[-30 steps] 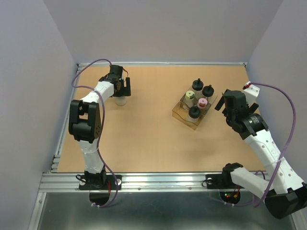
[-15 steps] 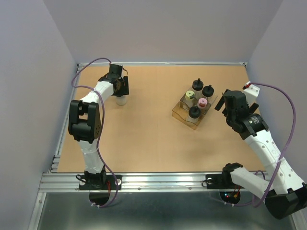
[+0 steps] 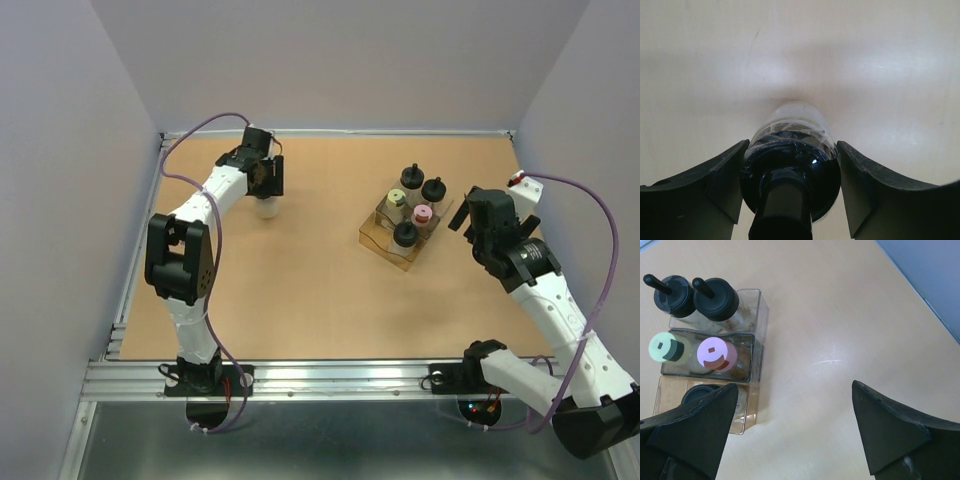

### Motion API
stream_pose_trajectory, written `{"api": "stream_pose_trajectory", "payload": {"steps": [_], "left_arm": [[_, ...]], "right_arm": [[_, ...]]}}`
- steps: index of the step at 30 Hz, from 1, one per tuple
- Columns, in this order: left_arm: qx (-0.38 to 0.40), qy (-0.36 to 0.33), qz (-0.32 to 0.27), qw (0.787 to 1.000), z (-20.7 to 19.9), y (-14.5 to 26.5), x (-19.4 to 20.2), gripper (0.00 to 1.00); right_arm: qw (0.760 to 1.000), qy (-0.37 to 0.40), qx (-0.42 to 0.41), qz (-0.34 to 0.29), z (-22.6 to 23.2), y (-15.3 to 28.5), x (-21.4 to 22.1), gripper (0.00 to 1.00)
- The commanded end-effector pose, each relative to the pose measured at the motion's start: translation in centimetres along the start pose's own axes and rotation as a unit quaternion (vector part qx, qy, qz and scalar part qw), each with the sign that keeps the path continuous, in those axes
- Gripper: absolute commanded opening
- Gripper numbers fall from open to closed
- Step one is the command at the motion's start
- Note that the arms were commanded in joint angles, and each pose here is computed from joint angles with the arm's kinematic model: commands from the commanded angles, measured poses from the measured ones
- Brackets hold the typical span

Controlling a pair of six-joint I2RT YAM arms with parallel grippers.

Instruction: Organize the condiment bottles

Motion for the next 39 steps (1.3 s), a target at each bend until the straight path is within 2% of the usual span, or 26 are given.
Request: {"api": "stream_pose_trajectory", "payload": {"steps": [1, 10, 17, 21, 28, 39], "left_arm": [[0.091, -0.024, -0.116, 0.989, -6.8, 8.3, -5.3, 0.00], [0.204, -0.091, -0.106, 0.969, -18.8, 12.6, -2.7, 0.00], [0.241, -0.131, -0.081, 0.958, -24.3, 12.8, 0.8, 0.00], [0.243, -0.150, -0.067, 0.956, -26.4, 11.9, 2.4, 0.00], [0.234, -0.162, -0.049, 0.957, -27.3, 10.2, 4.0, 0.00], [0.249, -0.172, -0.040, 0.952, -28.8, 10.3, 5.5, 0.00]], "right_arm": [[1.000, -0.018, 0.006, -0.021, -0.4, -0.1, -0.2, 1.00], [0.999, -0.024, 0.008, -0.027, -0.8, 0.2, -0.2, 1.00], [0.999, -0.027, 0.010, -0.030, -1.0, 0.3, -0.1, 1.00], [0.999, -0.027, 0.010, -0.030, -1.1, 0.3, -0.1, 1.00], [0.999, -0.028, 0.011, -0.034, -1.4, 0.5, -0.1, 1.00], [0.999, -0.025, 0.014, -0.030, -1.3, 0.3, 0.1, 1.00]]}}
Point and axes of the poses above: each gripper's point midway between its finger pads, its own y axis back along the fingers, its own z axis along the line the jaws close on, x = y × z, the point moved 6 cm from there along y, back along the fingers, and after that the axes turned 7 degrees about y, right-handed, at the moved point
